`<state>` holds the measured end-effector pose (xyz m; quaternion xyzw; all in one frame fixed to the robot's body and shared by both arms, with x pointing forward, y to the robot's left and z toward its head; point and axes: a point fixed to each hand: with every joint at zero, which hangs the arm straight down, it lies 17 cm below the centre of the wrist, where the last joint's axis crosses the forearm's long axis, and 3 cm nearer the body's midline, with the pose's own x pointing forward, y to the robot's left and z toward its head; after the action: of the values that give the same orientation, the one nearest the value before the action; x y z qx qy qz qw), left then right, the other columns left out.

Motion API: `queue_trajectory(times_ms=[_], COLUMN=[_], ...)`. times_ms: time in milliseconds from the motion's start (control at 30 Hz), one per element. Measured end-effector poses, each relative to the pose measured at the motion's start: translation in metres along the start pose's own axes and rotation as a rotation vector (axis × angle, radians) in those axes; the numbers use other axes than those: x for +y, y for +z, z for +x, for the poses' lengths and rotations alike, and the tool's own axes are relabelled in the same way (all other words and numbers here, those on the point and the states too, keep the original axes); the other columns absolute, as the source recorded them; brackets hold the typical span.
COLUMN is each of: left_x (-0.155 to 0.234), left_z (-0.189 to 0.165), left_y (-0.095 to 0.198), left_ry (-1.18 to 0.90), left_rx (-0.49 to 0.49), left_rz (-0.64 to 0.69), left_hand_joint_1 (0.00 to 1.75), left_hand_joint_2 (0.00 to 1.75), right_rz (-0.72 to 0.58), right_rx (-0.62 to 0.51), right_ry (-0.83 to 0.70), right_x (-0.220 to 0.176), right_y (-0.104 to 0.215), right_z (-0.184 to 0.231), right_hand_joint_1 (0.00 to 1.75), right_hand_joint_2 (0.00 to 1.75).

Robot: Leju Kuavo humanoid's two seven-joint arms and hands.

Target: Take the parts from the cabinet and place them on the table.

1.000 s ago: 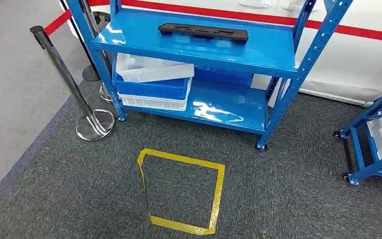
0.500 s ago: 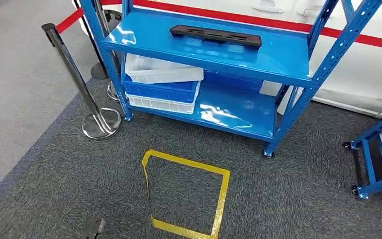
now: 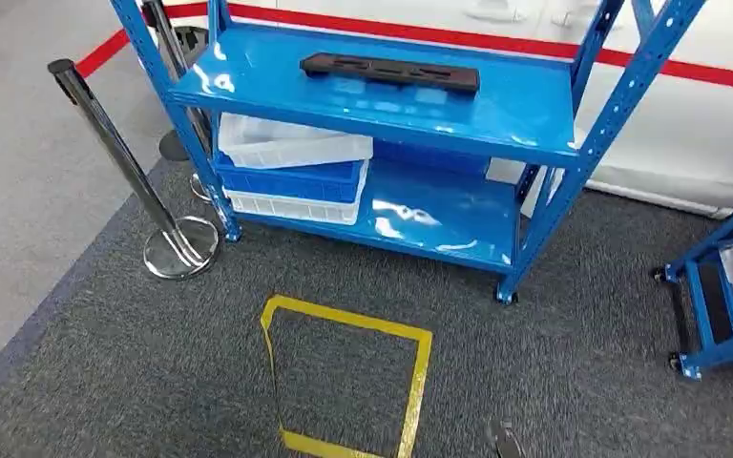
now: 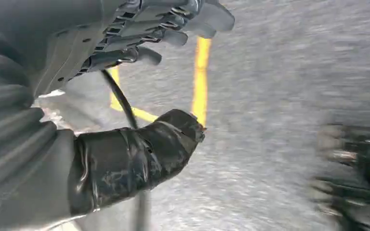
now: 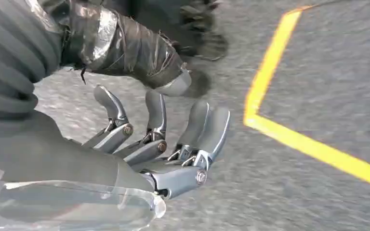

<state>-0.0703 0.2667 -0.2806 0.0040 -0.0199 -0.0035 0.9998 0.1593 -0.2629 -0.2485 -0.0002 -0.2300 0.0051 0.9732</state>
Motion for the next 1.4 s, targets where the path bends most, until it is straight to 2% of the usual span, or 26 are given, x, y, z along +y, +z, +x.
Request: queue_trajectory(times_ms=[133, 267, 300, 400, 467, 500, 633, 800, 867, 900, 1167, 1400], left_x=[-0.003, -0.004, -0.004, -0.003, -0.003, -0.003, -0.005, -0.006, -0.005, -0.004, 0.008, 0.016], left_z=[0.117, 0.232, 0.254, 0.277, 0.269, 0.256, 0.167, 0.033, 0.002, -0.003, 0.030, 0.078], left_y=[0.000, 0.021, 0.028, 0.037, 0.034, 0.031, 0.010, 0.000, 0.001, 0.002, -0.003, -0.004], left_ry=[0.002, 0.004, 0.005, 0.005, 0.005, 0.005, 0.004, 0.004, 0.017, 0.031, 0.112, 0.176], left_rx=[-0.207, -0.416, -0.458, -0.506, -0.494, -0.472, -0.314, -0.074, -0.018, -0.009, -0.078, -0.175], left_rz=[-0.005, -0.007, -0.006, -0.006, -0.006, -0.006, -0.008, -0.010, -0.005, -0.001, 0.034, 0.054], left_hand_joint_1=[0.00, 0.00, 0.00, 0.00, 0.00, 0.00, 0.00, 0.00, 0.00, 0.00, 0.00, 0.00], left_hand_joint_2=[1.75, 1.75, 1.75, 1.75, 1.75, 1.75, 1.75, 1.75, 1.75, 1.75, 1.75, 1.75], right_rz=[0.004, 0.004, 0.004, 0.000, 0.000, -0.001, 0.001, -0.001, -0.008, -0.016, -0.071, -0.133], right_rx=[0.200, 0.420, 0.461, 0.515, 0.504, 0.477, 0.324, 0.076, 0.019, -0.001, -0.067, -0.062], right_ry=[-0.001, -0.001, -0.001, 0.002, 0.002, 0.002, 0.002, 0.001, -0.008, -0.018, -0.080, -0.130], right_x=[0.003, 0.003, 0.003, 0.000, -0.001, -0.001, 0.000, -0.001, -0.002, -0.003, -0.008, -0.018], right_y=[0.027, 0.076, 0.087, 0.102, 0.098, 0.087, 0.047, 0.004, -0.002, -0.004, -0.010, -0.011], right_z=[-0.110, -0.221, -0.240, -0.264, -0.258, -0.242, -0.167, -0.035, -0.003, 0.008, 0.043, 0.041], right_hand_joint_1=[1.75, 1.75, 1.75, 1.75, 1.75, 1.75, 1.75, 1.75, 1.75, 1.75, 1.75, 1.75], right_hand_joint_2=[1.75, 1.75, 1.75, 1.75, 1.75, 1.75, 1.75, 1.75, 1.75, 1.75, 1.75, 1.75])
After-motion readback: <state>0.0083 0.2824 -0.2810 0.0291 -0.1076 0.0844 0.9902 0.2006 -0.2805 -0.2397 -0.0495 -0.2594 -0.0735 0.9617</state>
